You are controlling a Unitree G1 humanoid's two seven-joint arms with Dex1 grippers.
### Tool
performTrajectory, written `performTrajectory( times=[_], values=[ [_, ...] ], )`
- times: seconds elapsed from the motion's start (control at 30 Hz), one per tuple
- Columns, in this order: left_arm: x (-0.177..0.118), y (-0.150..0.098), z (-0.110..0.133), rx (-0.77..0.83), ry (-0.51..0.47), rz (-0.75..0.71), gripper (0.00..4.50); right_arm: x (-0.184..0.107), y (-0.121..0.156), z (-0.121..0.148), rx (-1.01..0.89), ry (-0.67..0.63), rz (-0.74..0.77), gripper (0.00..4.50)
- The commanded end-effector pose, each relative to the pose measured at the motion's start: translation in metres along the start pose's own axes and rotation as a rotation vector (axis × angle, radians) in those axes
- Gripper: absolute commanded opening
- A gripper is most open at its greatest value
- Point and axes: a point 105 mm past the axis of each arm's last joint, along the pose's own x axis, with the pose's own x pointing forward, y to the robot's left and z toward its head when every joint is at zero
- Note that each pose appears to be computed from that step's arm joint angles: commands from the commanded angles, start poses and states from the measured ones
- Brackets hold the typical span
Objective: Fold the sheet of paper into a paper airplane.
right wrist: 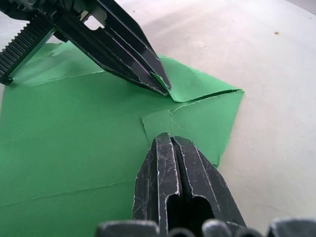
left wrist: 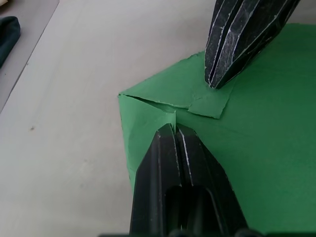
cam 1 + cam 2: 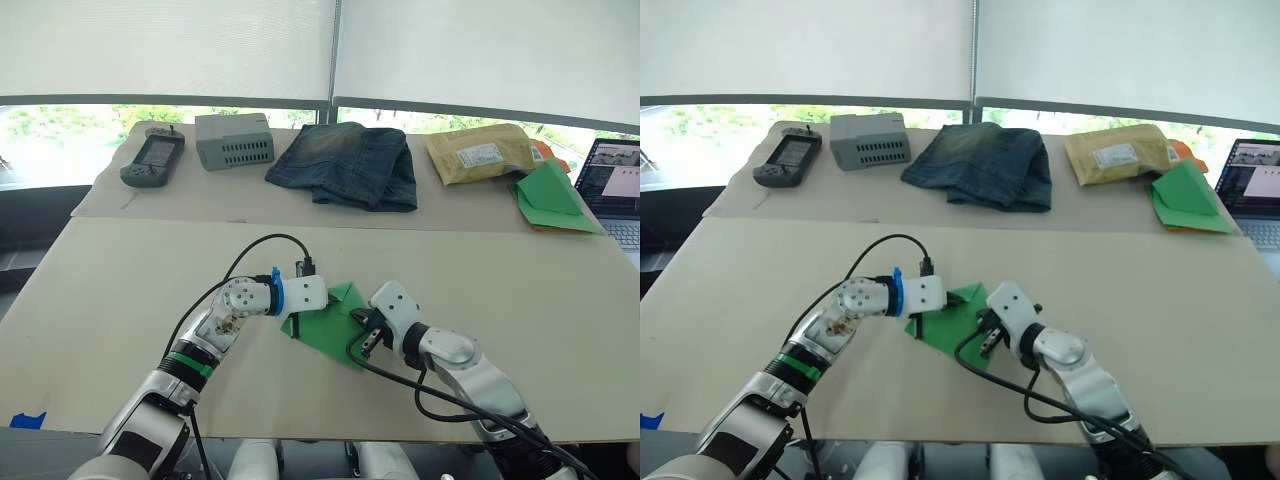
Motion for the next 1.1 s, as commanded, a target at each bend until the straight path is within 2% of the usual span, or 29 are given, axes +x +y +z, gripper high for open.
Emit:
performTrajectory(
  times=[0.03, 0.2, 0.37, 0.57, 0.8, 1.1],
  values=[
    [0.001, -0.006, -0.009, 0.013, 0.048, -0.025, 0.03, -0.008, -0.013, 0.011, 0.001, -0.015, -0.043, 0.00],
    [0.001, -0.007, -0.013, -0.007, 0.061, -0.021, 0.03, -0.016, -0.029, 0.041, 0.011, -0.102, -0.084, 0.00],
    [0.003, -0.009, -0.013, -0.019, 0.059, -0.026, 0.03, 0.005, -0.050, 0.055, 0.023, -0.124, -0.080, 0.00],
    [0.001, -0.012, -0.008, -0.044, 0.048, -0.038, 0.03, 0.022, -0.057, 0.055, 0.048, -0.106, -0.020, 0.00],
    [-0.001, -0.014, -0.008, -0.067, 0.052, -0.015, 0.03, 0.034, -0.034, 0.045, 0.090, -0.090, 0.065, 0.00],
    [-0.004, -0.009, -0.003, -0.116, 0.031, 0.013, 0.03, 0.038, -0.035, 0.024, 0.060, 0.003, 0.037, 0.00]
  ],
)
